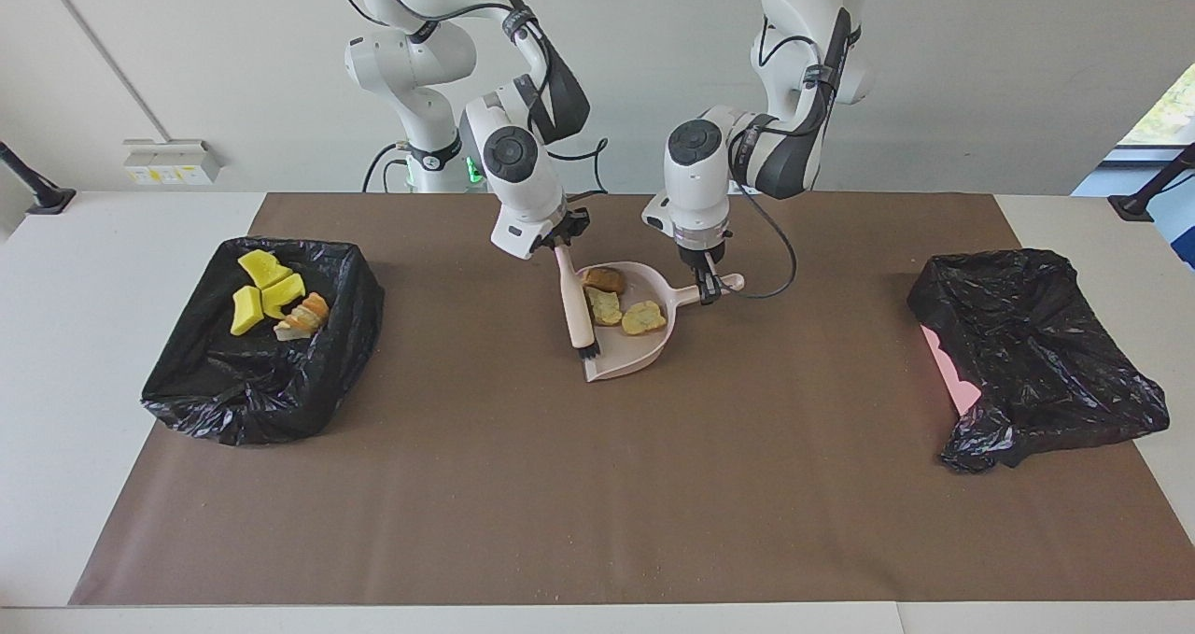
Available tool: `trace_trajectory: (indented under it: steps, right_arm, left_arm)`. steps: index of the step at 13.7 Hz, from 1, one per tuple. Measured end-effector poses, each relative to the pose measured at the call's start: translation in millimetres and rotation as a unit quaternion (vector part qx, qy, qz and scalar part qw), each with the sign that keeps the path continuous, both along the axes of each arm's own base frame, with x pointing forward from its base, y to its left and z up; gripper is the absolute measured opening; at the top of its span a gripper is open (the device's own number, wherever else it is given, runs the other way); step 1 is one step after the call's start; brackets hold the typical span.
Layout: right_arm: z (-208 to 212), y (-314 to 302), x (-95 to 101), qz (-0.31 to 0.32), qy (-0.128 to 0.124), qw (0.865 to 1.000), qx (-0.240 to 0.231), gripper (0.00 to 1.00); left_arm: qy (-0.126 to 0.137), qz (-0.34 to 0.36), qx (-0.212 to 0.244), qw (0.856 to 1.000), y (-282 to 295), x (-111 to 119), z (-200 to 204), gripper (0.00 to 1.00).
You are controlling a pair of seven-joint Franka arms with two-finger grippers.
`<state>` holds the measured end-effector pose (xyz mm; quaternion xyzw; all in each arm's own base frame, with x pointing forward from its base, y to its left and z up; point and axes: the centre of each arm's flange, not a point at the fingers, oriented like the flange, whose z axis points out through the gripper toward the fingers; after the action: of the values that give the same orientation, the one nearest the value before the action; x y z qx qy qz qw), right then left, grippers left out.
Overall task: Sweep and dump trash in bin
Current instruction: 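Sweep the tan pieces into the dustpan with the brush in the right gripper, then tip the dustpan over the other black bag with the left gripper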
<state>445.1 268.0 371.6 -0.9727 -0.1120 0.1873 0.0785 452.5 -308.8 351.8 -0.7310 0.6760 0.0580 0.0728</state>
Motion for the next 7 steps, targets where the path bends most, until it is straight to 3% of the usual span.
trace_trajectory:
  steps: [3, 7]
  right_arm:
    - [30.9, -26.3, 16.0, 0.021, -0.018, 0.998, -0.061, 0.26]
    - [39.5, -36.5, 14.5, 0.015, -0.027, 0.994, -0.107, 0.26]
  left_arm:
    - [0.005, 0.000, 0.000, 1.000, 22.7, 14.6, 0.0, 0.33]
    - [0.005, -0.008, -0.006, 1.000, 73.9, 43.5, 13.0, 0.33]
